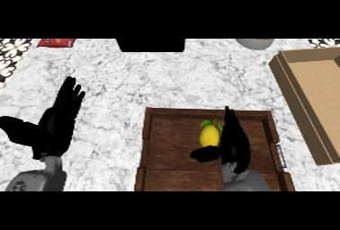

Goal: Pick the lemon from the tray and place it in the cardboard box

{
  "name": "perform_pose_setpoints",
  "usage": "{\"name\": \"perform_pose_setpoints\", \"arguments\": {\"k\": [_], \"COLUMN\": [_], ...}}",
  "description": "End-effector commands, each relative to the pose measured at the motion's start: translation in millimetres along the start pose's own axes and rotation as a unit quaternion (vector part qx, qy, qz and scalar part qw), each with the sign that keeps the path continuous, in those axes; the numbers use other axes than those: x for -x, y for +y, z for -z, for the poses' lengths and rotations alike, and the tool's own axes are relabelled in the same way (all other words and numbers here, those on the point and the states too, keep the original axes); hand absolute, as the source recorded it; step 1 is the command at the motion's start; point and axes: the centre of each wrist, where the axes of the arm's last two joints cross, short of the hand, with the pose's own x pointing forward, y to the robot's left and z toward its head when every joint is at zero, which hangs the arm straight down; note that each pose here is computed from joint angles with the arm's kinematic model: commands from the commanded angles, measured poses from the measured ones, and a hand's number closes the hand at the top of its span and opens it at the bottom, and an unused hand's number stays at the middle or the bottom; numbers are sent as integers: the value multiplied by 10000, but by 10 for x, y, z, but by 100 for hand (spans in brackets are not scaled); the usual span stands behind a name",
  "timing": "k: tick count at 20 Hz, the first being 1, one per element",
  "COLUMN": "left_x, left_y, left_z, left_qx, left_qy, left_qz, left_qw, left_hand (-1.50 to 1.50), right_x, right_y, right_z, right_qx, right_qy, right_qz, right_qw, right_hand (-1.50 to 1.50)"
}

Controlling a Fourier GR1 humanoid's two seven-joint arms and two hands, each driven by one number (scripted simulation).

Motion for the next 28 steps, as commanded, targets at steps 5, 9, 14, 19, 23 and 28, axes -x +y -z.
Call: {"name": "perform_pose_setpoints", "arguments": {"k": [5,9,14,19,23,28], "left_x": [-119,-179,-77,-144,-44,-175], "left_y": [35,112,51,-62,-59,10], "left_z": [-19,19,54,61,-58,-134], "left_qx": [-43,-29,40,203,119,-24], "left_qy": [13,-26,13,-56,81,6], "left_qz": [42,47,5,12,-32,-7], "left_qw": [10000,10000,10000,9998,9999,10000], "left_hand": [0,0,0,0,0,0], "right_x": [-21,-203,-174,-300,-503,-640], "right_y": [140,122,215,225,123,-176], "right_z": [123,7,87,118,208,76], "right_qx": [68,374,126,-465,-18,346], "right_qy": [-21,-156,-1027,-2536,-3063,-3597], "right_qz": [-272,-671,-1410,-2753,-2832,-2832], "right_qw": [9996,9969,9846,9261,9088,8884], "right_hand": [150,150,150,150,150,150]}}
